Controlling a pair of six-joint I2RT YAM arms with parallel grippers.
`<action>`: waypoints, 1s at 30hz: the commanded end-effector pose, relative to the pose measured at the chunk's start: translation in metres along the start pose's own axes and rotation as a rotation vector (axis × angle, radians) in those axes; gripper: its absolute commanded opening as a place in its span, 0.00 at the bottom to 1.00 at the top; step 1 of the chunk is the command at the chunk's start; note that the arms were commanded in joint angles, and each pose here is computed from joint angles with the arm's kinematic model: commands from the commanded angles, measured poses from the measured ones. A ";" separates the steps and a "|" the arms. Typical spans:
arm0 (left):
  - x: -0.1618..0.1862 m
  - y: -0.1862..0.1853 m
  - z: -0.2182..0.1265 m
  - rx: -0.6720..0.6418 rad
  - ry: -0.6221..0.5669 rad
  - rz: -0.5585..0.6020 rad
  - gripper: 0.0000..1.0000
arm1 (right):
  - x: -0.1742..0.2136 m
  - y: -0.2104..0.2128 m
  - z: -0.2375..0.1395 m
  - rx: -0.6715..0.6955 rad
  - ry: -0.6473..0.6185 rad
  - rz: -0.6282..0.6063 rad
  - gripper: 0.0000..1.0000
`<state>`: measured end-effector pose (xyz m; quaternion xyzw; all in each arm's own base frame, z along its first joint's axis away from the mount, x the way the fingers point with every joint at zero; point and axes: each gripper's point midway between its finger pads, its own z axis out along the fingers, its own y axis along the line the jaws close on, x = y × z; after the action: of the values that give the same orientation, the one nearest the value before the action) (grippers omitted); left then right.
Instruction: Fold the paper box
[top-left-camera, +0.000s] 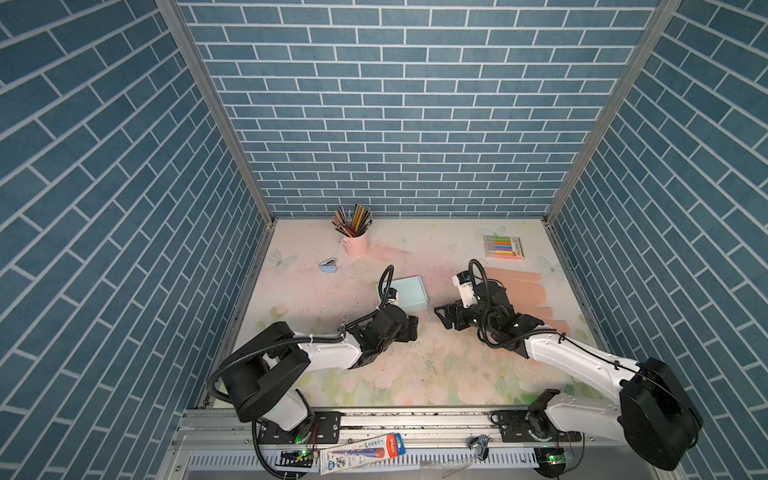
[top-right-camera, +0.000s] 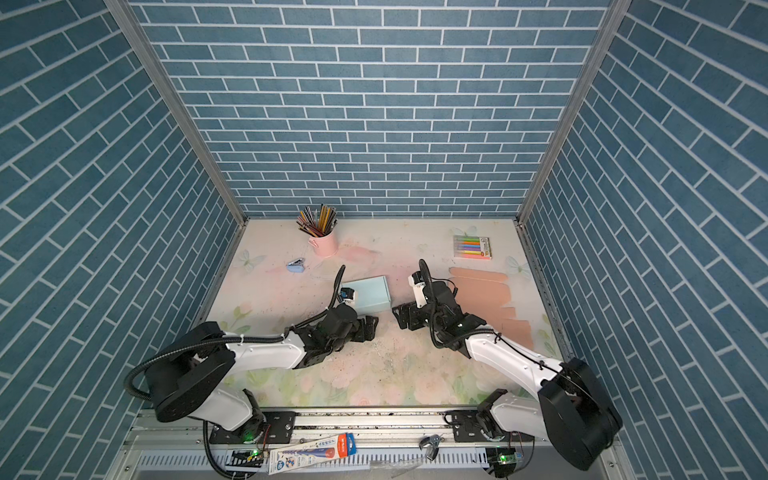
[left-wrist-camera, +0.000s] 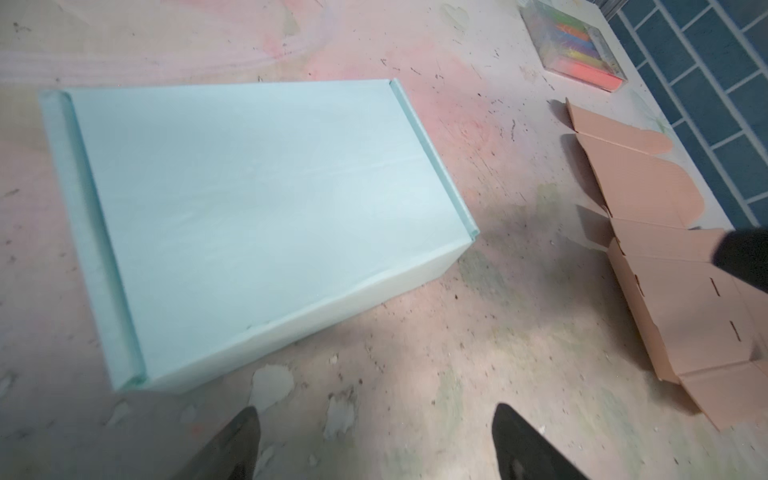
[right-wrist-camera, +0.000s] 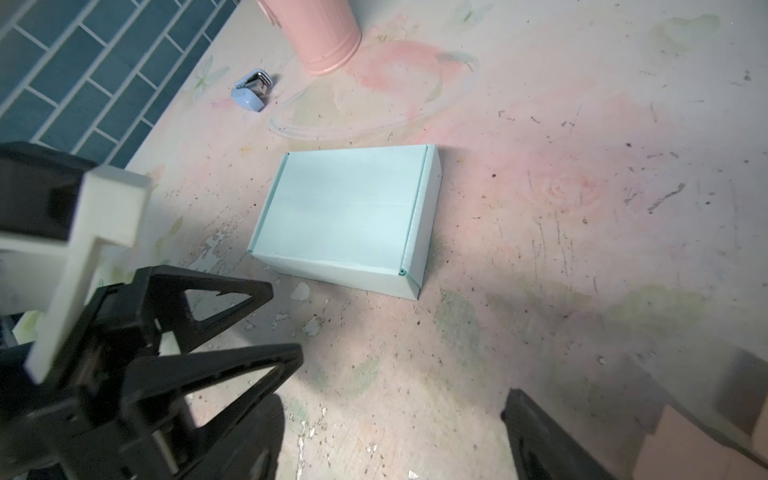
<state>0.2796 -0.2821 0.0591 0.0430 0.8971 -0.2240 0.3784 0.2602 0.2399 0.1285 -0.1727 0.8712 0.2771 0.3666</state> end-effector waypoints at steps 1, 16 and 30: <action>-0.016 0.000 0.011 -0.056 -0.046 0.026 0.88 | -0.009 -0.001 -0.012 0.009 -0.087 0.017 0.83; -0.028 0.025 0.049 -0.137 -0.033 -0.014 0.88 | -0.010 -0.017 -0.030 0.078 -0.177 -0.002 0.83; -0.050 0.030 0.065 -0.165 -0.057 -0.004 0.88 | -0.009 -0.022 -0.035 0.089 -0.180 -0.007 0.84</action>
<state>0.3567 -0.2821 0.0440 0.0067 0.9012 -0.1662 0.4002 0.2577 0.2059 0.1444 -0.1336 0.8488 0.2572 0.4422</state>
